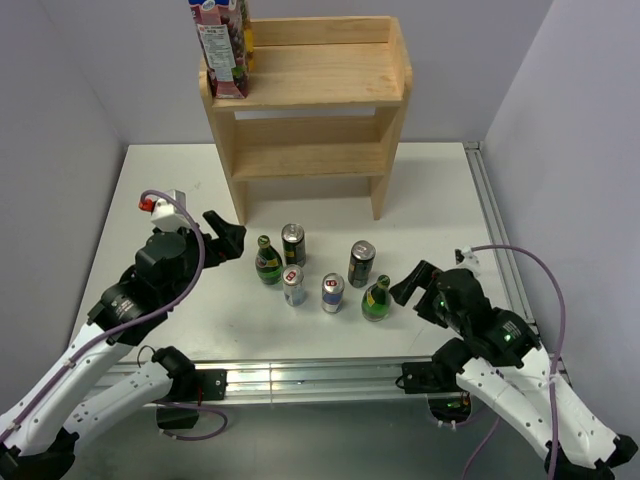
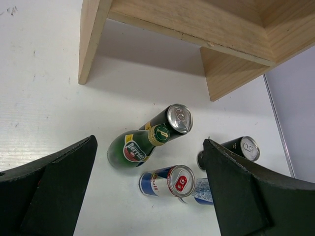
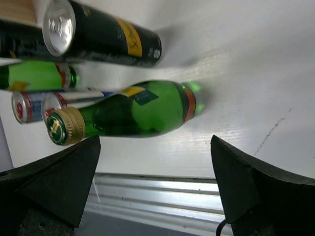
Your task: Place and organize the beverage onto the shelf
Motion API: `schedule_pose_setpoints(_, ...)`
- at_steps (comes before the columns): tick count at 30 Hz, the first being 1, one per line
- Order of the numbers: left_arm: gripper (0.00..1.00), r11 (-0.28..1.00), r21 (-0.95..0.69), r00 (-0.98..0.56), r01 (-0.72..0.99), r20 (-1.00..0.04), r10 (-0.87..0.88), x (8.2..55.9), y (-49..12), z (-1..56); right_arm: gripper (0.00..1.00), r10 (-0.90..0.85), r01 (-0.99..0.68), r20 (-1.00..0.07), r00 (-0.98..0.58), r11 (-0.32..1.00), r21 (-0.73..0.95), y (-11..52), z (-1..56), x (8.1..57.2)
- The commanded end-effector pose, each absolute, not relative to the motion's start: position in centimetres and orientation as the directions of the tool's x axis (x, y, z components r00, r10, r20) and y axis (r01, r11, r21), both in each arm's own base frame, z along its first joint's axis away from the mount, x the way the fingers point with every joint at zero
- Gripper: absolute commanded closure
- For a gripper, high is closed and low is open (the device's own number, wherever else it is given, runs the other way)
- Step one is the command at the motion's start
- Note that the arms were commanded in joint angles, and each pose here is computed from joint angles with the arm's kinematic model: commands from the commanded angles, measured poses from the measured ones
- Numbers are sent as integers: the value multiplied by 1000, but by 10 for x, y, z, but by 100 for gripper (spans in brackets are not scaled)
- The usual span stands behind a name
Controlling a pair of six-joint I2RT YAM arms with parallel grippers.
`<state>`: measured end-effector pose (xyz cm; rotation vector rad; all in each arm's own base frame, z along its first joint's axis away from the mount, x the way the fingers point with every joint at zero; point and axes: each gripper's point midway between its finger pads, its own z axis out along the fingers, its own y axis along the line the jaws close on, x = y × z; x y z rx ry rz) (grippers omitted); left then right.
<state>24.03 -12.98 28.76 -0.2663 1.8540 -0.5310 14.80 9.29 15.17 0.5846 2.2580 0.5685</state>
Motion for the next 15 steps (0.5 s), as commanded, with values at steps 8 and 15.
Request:
schedule_pose_setpoints(8, 5, 868, -490, -324, 81, -837, -442, 241, -130, 291, 0, 401, 10, -530, -748, 804, 594, 155, 161, 132)
schedule_pose_setpoints(15, 5, 866, -494, -322, 83, -835, -446, 240, -130, 291, 0, 289, 8, -559, -777, 893, 450, 174, 127, 122)
